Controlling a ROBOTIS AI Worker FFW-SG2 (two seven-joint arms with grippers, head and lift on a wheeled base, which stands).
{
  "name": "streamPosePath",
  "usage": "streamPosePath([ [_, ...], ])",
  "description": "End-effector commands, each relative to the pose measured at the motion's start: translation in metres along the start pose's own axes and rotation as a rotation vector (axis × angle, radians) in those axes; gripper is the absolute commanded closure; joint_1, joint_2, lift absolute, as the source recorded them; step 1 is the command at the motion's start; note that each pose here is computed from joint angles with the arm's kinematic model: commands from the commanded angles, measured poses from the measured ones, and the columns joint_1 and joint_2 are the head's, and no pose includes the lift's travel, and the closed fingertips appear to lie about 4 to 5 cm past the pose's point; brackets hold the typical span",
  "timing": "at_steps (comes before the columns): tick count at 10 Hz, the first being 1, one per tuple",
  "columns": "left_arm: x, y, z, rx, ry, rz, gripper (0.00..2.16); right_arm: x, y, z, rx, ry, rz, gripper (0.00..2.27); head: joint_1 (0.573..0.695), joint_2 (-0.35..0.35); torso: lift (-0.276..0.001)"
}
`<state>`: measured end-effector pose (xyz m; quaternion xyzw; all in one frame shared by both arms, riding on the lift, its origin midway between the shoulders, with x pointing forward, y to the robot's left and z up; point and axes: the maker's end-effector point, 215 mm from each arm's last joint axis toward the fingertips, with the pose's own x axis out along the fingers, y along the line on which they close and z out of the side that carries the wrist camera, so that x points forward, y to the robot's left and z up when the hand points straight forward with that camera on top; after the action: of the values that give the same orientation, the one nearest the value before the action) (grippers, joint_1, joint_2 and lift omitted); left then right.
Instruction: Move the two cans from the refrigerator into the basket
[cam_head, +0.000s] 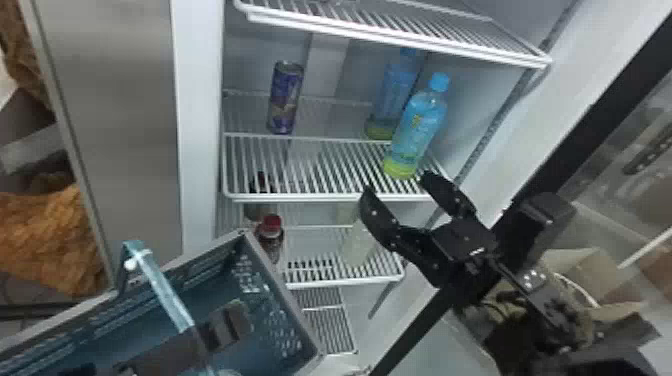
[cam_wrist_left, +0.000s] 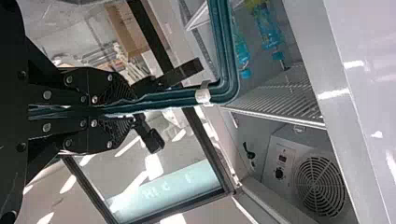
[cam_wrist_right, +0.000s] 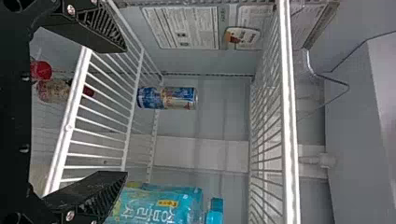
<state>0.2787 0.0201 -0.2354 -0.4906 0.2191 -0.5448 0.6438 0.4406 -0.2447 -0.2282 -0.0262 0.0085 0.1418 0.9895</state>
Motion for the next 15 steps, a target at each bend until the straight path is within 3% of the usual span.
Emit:
streamPosePath([
  [1, 0.000, 0.000, -0.001, -0.001, 0.002, 0.000, 1.20, 0.014, 0.000, -0.003, 0.012, -0.011, 0.004, 0.11, 0.695, -0.349, -0.035],
  [15, 0.003, 0.000, -0.003, -0.009, 0.010, -0.008, 1.20, 0.150, 0.010, -0.012, 0.019, -0.065, 0.055, 0.11, 0.695, -0.252, -0.035],
])
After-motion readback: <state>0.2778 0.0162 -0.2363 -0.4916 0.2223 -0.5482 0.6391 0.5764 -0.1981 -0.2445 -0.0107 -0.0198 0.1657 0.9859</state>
